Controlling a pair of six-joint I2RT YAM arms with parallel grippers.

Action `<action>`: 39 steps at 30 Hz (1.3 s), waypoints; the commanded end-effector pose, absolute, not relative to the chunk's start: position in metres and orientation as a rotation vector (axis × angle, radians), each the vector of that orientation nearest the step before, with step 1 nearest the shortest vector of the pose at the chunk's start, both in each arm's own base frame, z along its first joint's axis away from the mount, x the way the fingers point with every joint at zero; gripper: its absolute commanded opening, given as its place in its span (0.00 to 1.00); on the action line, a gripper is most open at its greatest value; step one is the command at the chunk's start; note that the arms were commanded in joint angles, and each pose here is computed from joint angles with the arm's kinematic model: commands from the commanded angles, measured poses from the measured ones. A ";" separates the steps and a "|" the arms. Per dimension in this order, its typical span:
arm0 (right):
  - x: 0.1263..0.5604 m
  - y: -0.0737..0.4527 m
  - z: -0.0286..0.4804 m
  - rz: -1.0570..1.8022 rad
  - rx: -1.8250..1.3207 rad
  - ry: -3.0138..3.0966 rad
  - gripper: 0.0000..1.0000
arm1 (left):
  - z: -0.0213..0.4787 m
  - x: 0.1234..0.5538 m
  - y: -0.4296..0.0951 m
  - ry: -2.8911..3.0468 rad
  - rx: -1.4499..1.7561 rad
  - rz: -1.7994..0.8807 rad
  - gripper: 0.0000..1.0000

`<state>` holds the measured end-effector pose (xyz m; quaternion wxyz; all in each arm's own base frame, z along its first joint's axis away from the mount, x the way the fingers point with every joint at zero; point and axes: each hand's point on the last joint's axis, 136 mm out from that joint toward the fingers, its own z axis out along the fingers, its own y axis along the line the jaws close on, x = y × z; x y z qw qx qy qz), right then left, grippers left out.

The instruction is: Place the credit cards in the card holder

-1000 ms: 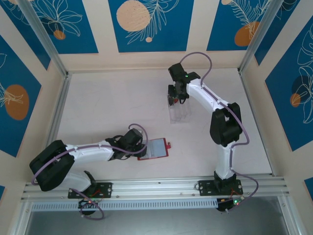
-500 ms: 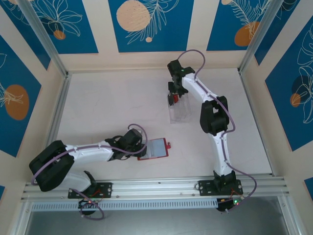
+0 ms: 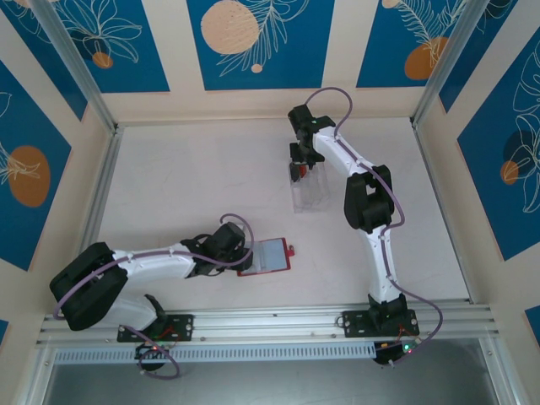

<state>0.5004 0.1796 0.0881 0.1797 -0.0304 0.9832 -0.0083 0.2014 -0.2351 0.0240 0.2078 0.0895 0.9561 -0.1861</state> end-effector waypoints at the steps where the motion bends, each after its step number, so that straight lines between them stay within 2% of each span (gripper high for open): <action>1: 0.499 0.189 0.089 0.021 -0.127 2.788 0.12 | 0.012 0.193 -0.226 2.704 0.233 -0.489 0.41; 9: 0.500 0.196 0.083 0.086 -0.145 2.808 0.09 | 0.013 0.192 -0.224 2.703 0.230 -0.484 0.41; 19: 0.499 0.191 0.074 0.080 -0.140 2.833 0.15 | 0.013 0.192 -0.223 2.704 0.223 -0.486 0.42; 26: 0.500 0.192 0.078 0.084 -0.144 2.826 0.11 | 0.013 0.191 -0.223 2.705 0.221 -0.485 0.42; 28: 0.500 0.193 0.082 0.083 -0.152 2.818 0.11 | 0.013 0.192 -0.223 2.706 0.222 -0.485 0.42; 33: 0.500 0.193 0.088 0.081 -0.155 2.816 0.21 | 0.012 0.191 -0.224 2.709 0.224 -0.487 0.42; 39: 0.501 0.193 0.090 0.094 -0.155 2.816 0.20 | 0.011 0.191 -0.224 2.711 0.222 -0.490 0.42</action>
